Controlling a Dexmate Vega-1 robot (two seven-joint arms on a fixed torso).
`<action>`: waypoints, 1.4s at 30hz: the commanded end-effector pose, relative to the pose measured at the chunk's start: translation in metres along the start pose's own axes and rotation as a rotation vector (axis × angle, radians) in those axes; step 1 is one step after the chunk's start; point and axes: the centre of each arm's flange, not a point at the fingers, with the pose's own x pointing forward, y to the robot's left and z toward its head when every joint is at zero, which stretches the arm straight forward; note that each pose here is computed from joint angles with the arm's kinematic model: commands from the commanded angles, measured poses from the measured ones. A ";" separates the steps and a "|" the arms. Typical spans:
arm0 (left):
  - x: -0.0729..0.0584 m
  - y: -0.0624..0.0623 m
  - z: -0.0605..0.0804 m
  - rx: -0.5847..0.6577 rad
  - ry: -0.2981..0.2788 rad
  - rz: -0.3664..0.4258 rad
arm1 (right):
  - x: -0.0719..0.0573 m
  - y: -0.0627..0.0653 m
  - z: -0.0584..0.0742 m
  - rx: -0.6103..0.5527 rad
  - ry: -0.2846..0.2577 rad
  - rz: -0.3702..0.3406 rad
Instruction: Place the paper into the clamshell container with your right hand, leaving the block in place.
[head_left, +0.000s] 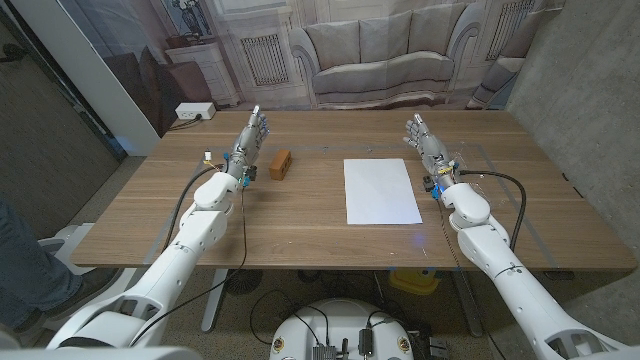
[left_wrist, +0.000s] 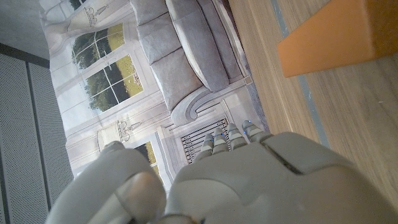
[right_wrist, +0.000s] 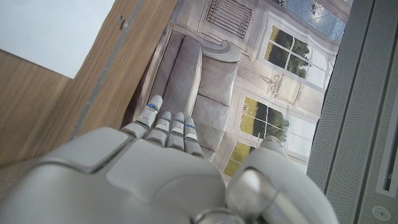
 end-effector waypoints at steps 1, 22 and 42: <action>0.000 0.003 0.005 0.018 0.009 -0.010 | -0.007 0.008 0.005 -0.051 -0.011 0.020; 0.000 -0.003 0.008 0.011 -0.012 -0.021 | -0.020 0.012 0.008 -0.103 -0.021 0.045; -0.005 -0.021 0.013 0.002 -0.039 -0.020 | -0.036 0.008 0.016 -0.164 -0.044 0.065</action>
